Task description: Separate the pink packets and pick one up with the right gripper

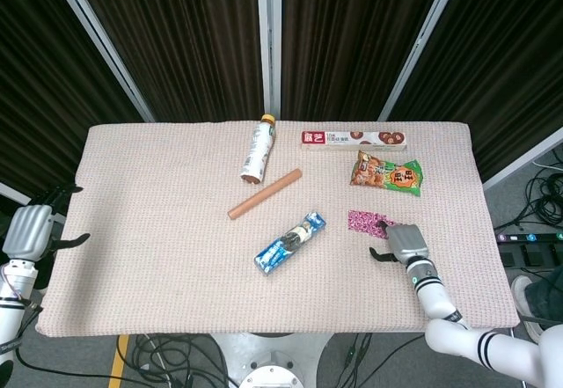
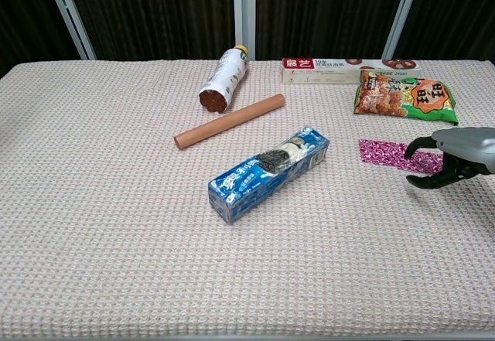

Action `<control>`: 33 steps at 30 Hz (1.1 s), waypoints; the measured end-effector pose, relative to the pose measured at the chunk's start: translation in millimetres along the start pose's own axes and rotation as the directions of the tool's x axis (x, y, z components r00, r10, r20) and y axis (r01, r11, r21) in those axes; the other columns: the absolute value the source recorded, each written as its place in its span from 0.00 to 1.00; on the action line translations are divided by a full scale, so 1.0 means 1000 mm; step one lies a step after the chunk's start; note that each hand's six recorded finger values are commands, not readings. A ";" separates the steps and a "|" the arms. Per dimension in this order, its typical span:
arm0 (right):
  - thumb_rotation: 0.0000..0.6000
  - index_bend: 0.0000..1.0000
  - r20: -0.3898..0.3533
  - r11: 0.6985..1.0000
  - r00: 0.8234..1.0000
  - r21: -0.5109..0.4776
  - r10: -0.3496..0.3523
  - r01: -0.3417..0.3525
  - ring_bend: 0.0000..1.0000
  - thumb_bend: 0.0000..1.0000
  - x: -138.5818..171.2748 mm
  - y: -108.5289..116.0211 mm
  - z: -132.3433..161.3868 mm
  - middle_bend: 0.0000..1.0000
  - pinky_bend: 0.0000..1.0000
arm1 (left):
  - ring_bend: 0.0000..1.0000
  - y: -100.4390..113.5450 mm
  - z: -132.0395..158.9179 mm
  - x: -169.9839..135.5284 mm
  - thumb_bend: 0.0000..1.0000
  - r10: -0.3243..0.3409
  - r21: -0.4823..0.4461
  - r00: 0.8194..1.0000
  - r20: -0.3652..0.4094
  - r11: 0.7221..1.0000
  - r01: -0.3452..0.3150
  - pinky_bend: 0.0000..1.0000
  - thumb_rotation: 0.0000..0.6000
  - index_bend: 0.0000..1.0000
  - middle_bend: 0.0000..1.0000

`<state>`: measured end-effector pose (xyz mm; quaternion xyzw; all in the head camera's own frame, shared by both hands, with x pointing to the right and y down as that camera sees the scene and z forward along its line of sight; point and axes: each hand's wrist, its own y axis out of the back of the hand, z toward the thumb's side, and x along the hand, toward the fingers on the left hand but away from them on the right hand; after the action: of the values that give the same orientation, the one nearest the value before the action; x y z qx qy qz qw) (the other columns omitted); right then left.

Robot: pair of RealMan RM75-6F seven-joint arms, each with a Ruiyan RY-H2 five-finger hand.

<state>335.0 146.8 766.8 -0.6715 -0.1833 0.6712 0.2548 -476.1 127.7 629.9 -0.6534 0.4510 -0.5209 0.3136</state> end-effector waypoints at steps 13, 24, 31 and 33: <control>0.39 0.22 0.036 1.000 0.999 0.009 0.020 -0.021 1.00 0.29 0.008 -0.005 -0.022 1.00 1.00 | 0.23 0.000 0.002 0.000 0.00 0.003 0.004 1.000 -0.003 1.000 -0.003 0.26 1.00 0.28 0.29; 0.39 0.22 0.057 1.000 0.998 0.014 0.024 -0.025 1.00 0.29 0.015 -0.004 -0.038 1.00 1.00 | 0.23 0.003 0.003 -0.002 0.00 0.011 0.007 1.000 -0.004 1.000 -0.011 0.26 1.00 0.28 0.29; 0.39 0.22 0.044 1.000 0.999 0.007 0.002 -0.002 1.00 0.28 0.018 0.003 -0.036 1.00 1.00 | 0.23 0.004 0.003 -0.003 0.00 0.015 0.006 1.000 -0.004 1.000 -0.015 0.26 1.00 0.28 0.29; 0.39 0.22 0.034 1.000 0.999 0.000 -0.015 0.015 1.00 0.27 0.018 0.009 -0.033 1.00 1.00 | 0.23 0.004 0.003 -0.003 0.00 0.015 0.005 1.000 -0.005 1.000 -0.015 0.26 1.00 0.28 0.29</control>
<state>367.3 147.2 746.6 -0.6585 -0.1930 0.6807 0.2565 -474.8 128.8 624.7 -0.6480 0.4553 -0.5212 0.3180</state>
